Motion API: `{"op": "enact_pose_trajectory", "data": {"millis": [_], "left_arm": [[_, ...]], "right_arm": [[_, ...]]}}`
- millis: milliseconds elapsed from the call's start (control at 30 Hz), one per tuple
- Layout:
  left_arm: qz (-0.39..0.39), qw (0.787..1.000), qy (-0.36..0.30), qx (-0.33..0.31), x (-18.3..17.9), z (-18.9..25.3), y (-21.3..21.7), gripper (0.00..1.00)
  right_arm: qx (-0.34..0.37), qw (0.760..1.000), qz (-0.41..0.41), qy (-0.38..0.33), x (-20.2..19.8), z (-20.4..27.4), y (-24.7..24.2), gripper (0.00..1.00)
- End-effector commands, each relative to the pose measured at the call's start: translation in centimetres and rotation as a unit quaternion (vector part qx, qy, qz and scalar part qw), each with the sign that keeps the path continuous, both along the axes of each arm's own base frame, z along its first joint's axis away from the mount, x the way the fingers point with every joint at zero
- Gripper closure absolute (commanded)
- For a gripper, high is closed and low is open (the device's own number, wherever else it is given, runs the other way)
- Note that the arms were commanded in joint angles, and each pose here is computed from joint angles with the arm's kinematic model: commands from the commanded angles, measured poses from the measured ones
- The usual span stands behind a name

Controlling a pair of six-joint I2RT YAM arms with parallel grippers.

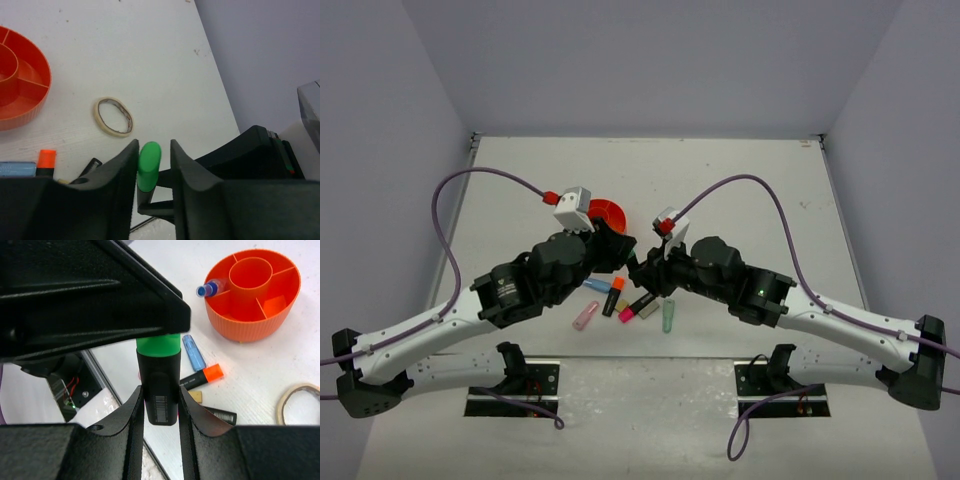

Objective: Sort the stationery into containers
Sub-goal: Place the pen in the storage box.

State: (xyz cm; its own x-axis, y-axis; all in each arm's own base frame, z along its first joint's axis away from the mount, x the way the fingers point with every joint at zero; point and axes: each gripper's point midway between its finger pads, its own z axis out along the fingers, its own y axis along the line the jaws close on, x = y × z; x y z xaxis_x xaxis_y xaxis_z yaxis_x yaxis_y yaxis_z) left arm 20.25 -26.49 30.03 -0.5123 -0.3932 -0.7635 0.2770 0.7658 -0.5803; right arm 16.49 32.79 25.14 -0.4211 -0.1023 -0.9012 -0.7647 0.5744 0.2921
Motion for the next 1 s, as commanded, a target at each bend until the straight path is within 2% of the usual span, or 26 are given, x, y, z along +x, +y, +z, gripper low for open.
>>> {"op": "enact_pose_trajectory", "data": {"millis": [0,33,100,267,300,333,367,400,500,533,567,633,667,700,833,967], "left_arm": [[-0.015,0.999,-0.019,-0.036,-0.4,1.8,-0.1,0.83],[-0.024,0.999,-0.019,-0.037,-0.7,1.9,-0.3,0.87],[-0.036,0.998,-0.021,-0.039,-0.9,2.0,-0.5,0.87],[-0.053,0.998,-0.027,-0.027,-1.2,1.9,-0.9,0.79],[-0.055,0.998,-0.030,-0.022,-1.2,1.8,-0.9,0.72],[-0.057,0.998,-0.030,-0.020,-1.2,1.7,-0.9,0.72],[-0.059,0.998,-0.032,-0.018,-1.2,1.7,-1.0,0.80],[-0.062,0.997,-0.038,-0.011,-1.1,1.7,-1.0,0.98],[-0.041,0.998,-0.050,0.007,-0.4,1.7,-0.4,1.00],[-0.020,0.998,-0.057,0.018,0.2,1.7,0.2,1.00],[0.003,0.998,-0.061,0.033,0.8,1.6,0.9,1.00],[0.047,0.995,-0.067,0.062,1.9,1.5,2.3,1.00],[0.085,0.990,-0.074,0.085,2.8,1.7,3.5,1.00],[0.119,0.984,-0.079,0.106,3.6,1.9,4.5,1.00],[0.214,0.957,-0.097,0.167,6.3,2.9,7.1,1.00],[0.262,0.941,-0.105,0.186,10.5,2.7,9.1,1.00]], "right_arm": [[0.036,0.999,-0.025,-0.027,1.2,1.7,0.3,1.00],[0.037,0.999,-0.030,-0.026,1.4,1.7,0.4,1.00],[0.040,0.998,-0.038,-0.027,1.6,1.9,0.4,1.00],[0.050,0.998,-0.037,-0.033,1.6,2.9,0.3,1.00],[0.050,0.998,-0.037,-0.033,1.6,2.9,0.3,1.00],[0.051,0.997,-0.037,-0.034,1.5,3.1,0.2,1.00],[0.051,0.997,-0.037,-0.035,1.5,3.2,0.1,1.00],[0.051,0.997,-0.037,-0.035,1.4,3.3,0.0,1.00],[0.050,0.997,-0.037,-0.036,1.4,3.2,-0.2,1.00],[0.046,0.997,-0.041,-0.035,1.5,2.9,-0.3,0.90],[0.042,0.997,-0.047,-0.034,1.7,2.7,-0.4,0.75],[0.035,0.997,-0.062,-0.029,2.0,2.1,-0.8,0.36],[0.027,0.995,-0.087,-0.026,2.6,1.5,-1.4,0.11],[0.021,0.993,-0.117,-0.021,3.2,0.9,-2.1,0.02],[-0.002,0.978,-0.207,0.003,4.4,-1.7,-4.9,0.01],[0.001,0.973,-0.230,0.024,4.0,-3.8,-6.3,0.01]]}}
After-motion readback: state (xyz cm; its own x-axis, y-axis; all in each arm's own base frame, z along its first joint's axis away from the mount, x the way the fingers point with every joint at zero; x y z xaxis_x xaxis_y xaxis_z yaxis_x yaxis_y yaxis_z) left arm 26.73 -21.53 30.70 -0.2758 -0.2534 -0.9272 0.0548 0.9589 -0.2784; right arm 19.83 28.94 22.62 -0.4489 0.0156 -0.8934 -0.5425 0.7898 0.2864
